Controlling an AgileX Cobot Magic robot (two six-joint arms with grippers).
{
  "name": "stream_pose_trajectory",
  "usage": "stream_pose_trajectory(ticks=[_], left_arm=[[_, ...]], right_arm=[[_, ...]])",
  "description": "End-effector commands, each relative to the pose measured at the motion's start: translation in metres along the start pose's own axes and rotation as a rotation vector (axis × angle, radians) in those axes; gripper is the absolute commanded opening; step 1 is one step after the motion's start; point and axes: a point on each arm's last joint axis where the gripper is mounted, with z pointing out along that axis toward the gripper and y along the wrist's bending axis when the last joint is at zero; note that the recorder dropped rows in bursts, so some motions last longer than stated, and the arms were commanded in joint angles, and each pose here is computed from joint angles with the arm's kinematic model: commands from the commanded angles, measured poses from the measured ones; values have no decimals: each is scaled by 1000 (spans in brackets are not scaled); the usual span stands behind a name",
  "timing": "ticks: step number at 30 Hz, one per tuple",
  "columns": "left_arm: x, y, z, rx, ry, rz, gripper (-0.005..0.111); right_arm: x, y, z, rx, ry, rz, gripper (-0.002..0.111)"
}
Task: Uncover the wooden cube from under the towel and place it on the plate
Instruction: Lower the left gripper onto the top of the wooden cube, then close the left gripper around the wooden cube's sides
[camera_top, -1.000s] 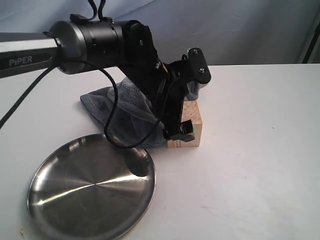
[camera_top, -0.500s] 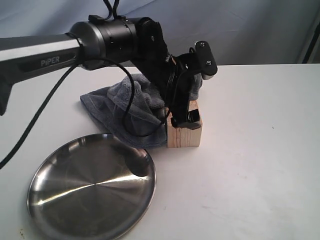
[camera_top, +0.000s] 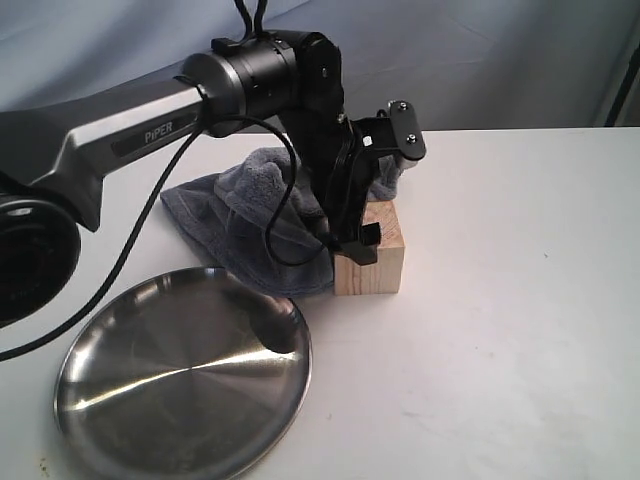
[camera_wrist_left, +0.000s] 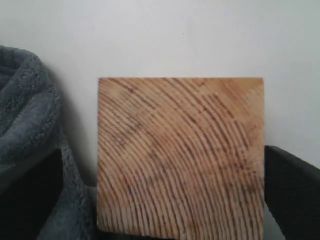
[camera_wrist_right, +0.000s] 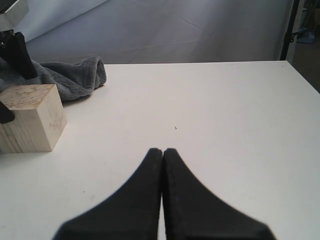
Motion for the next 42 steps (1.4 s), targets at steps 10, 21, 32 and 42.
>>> stream_pose_trajectory(ticks=[10,21,32,42], left_arm=[[9,6,15,36,-25,0,105],[14,1,42,95,-32,67,104],[15,-9,70,137,-13,143,104],[14,-7,70,113,-24,142,60]], right_arm=[[2,0,0,-1,8,9,3],[2,0,0,-1,8,9,3],[2,0,0,-1,8,9,3],[2,0,0,-1,8,9,3]])
